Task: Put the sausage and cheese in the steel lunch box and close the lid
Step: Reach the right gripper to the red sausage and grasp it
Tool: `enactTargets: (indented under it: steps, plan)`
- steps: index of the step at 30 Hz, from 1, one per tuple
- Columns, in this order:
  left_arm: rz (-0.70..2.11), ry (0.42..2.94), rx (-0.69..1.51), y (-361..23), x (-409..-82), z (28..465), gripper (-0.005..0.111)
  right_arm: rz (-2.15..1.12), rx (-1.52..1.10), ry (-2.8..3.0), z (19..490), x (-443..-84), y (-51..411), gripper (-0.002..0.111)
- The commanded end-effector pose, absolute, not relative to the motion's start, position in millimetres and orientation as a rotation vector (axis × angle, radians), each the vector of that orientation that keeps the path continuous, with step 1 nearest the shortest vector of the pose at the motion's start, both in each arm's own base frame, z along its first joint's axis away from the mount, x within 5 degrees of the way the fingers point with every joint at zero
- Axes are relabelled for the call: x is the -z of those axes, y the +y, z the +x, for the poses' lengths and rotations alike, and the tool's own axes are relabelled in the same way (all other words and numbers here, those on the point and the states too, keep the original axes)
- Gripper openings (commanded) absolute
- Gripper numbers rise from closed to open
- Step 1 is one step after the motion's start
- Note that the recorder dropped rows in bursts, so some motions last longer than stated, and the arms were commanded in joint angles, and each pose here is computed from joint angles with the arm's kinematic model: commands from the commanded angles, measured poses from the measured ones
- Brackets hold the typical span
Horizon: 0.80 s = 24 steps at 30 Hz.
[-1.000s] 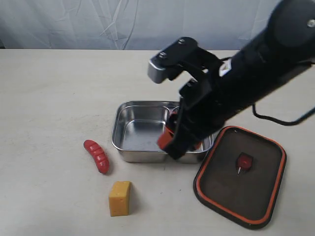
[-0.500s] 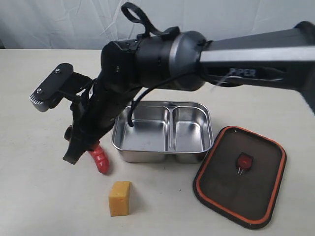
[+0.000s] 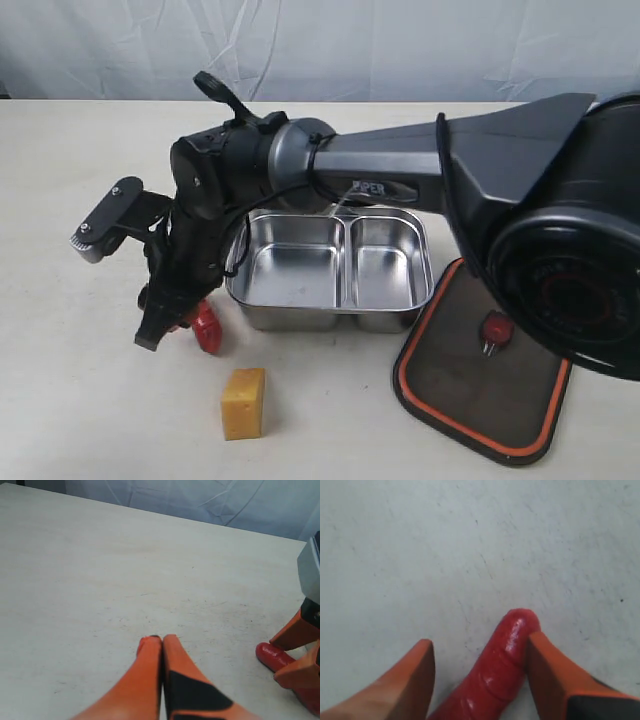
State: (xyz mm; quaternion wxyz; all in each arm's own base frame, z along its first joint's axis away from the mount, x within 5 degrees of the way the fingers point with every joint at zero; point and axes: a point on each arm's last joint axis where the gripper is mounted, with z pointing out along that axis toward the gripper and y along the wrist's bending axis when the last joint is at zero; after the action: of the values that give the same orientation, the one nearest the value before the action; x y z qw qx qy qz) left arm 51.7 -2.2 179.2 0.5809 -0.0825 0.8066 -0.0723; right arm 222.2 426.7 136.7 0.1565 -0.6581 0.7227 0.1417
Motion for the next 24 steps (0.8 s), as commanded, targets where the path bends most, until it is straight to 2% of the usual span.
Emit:
enactTargets:
  steps: [1, 11, 14, 18, 24]
  plan:
    - [-0.188, 1.878, 0.162, -1.9, -178.0, 51.9, 0.000, -1.912, -0.379, 2.122, 222.0, -126.7, 425.7, 0.053]
    - [-0.188, 1.878, 0.162, -1.9, -178.0, 51.9, 0.000, -1.993, -0.351, 2.219, 217.1, -106.4, 419.5, 0.052]
    - [-0.188, 1.878, 0.162, -1.9, -178.0, 51.9, 0.000, -1.994, -0.351, 2.219, 216.7, -106.4, 419.7, 0.035]
    - [-0.188, 1.878, 0.162, -1.9, -178.0, 51.9, 0.000, -1.990, -0.356, 2.215, 216.6, -109.1, 419.9, 0.001]
    - [-0.188, 1.878, 0.162, -1.9, -178.0, 51.9, 0.000, -1.931, -0.383, 2.148, 218.9, -139.6, 421.1, 0.000]
